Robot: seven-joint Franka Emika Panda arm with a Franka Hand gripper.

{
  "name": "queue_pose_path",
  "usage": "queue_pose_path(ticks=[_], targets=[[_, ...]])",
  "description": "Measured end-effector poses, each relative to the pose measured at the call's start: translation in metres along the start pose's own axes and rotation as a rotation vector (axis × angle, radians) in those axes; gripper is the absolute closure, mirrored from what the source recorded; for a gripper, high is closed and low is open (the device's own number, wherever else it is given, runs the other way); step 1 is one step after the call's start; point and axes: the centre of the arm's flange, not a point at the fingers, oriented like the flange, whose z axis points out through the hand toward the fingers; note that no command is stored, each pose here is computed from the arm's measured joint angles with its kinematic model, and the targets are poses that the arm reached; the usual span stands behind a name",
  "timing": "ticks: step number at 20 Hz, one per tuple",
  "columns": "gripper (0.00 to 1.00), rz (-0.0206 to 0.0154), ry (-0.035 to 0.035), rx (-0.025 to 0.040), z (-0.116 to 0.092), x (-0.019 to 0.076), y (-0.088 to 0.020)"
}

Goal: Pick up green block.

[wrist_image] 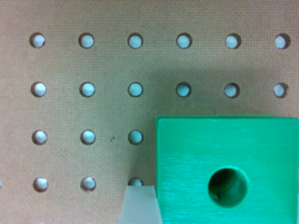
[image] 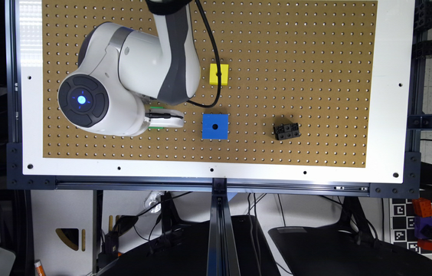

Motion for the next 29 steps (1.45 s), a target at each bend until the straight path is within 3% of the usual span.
queue_pose_path(ticks=[7, 13, 15, 21, 24, 29], targets=[[1.00, -0.0007, -0.0123, -0.0099, -0.041, 0.0025, -0.001], [1.00, -0.0014, -0.0092, -0.0114, -0.089, 0.0035, -0.002], [1.00, -0.0016, -0.0111, -0.0136, -0.105, 0.0027, -0.002], [1.00, -0.0018, -0.0069, -0.0125, -0.123, 0.0019, -0.002], [1.00, -0.0019, -0.0007, -0.0097, -0.133, 0.0018, -0.002], [1.00, -0.0021, 0.0002, -0.0099, -0.144, 0.0008, -0.001]])
